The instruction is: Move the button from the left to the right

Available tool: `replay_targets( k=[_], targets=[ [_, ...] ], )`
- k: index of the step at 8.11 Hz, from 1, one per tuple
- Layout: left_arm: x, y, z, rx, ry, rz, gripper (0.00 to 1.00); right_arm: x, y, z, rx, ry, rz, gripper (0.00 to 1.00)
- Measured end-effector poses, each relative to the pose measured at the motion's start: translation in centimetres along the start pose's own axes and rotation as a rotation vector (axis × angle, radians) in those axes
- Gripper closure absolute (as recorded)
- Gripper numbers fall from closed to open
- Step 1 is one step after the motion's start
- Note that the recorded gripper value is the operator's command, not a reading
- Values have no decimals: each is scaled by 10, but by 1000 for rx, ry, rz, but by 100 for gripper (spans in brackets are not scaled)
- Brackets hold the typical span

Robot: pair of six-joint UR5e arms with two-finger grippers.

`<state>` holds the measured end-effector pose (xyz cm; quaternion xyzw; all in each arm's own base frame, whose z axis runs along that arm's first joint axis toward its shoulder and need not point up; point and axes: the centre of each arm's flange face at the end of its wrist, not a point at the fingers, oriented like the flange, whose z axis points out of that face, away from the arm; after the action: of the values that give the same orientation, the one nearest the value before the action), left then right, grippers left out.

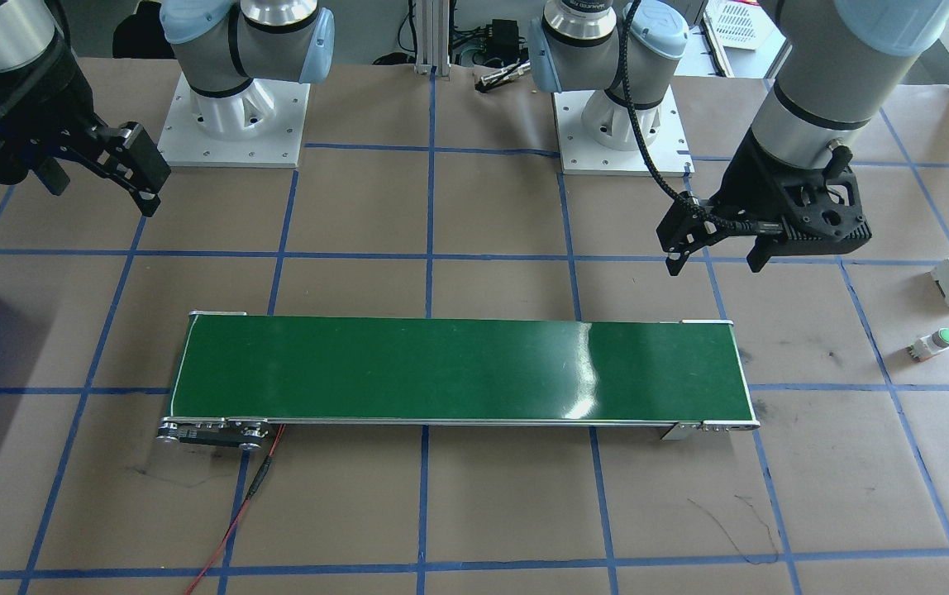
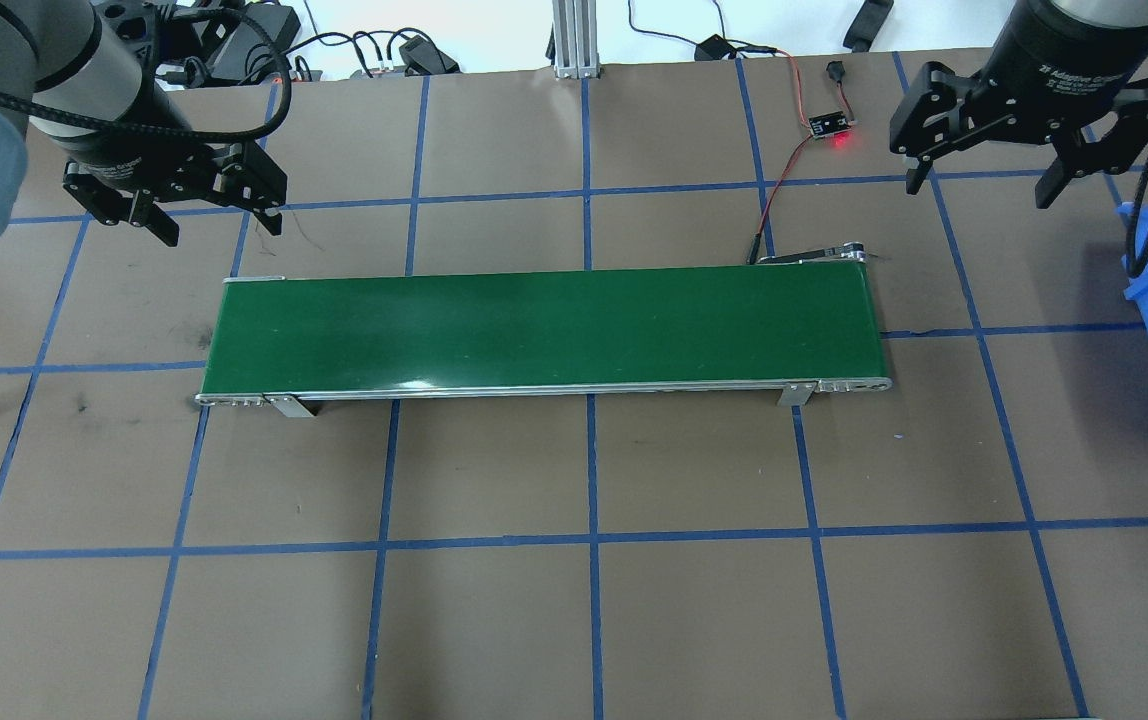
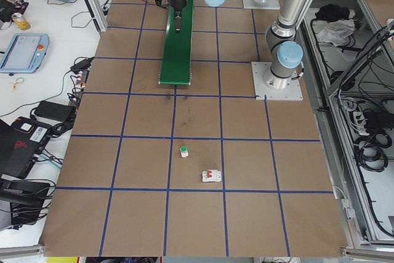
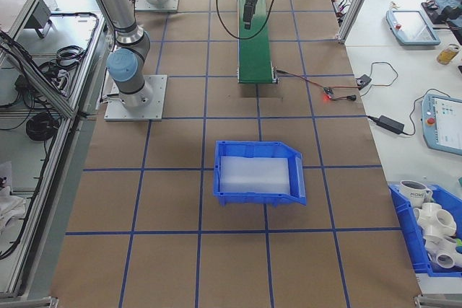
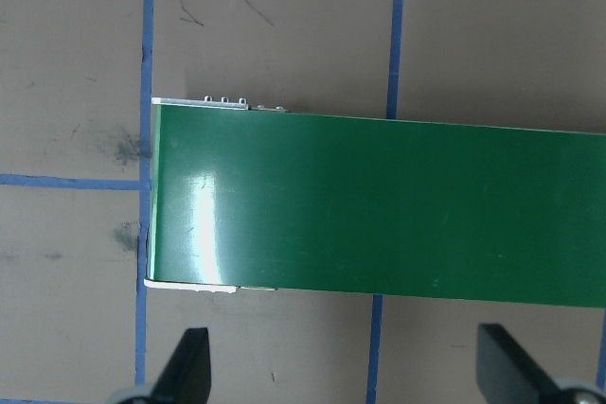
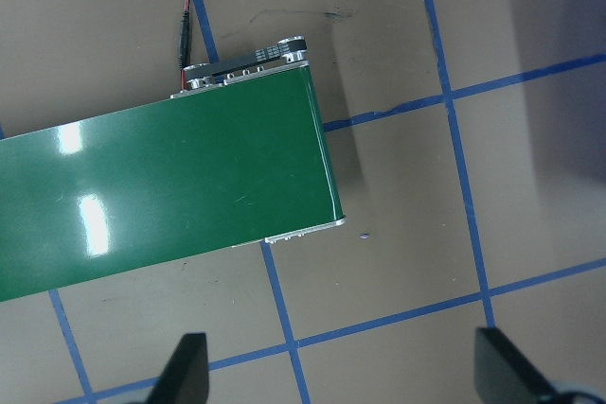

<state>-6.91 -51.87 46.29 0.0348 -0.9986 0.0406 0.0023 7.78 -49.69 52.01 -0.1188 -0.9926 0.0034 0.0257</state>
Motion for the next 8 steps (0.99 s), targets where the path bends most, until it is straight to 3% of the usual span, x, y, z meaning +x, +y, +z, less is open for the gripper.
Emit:
replay_targets(
  k=[2,4,8],
  targets=[
    [-5,0,-1,1,2,0,0,1,0,-1,4,13,-2,0],
    [-45,-7,-1,-2,-17,5,0,1,-1,0,3,17,-2,0],
    [-261,-4,29,-48,-26,-15,0,1,0,1,0,16,-2,0]
  ],
)
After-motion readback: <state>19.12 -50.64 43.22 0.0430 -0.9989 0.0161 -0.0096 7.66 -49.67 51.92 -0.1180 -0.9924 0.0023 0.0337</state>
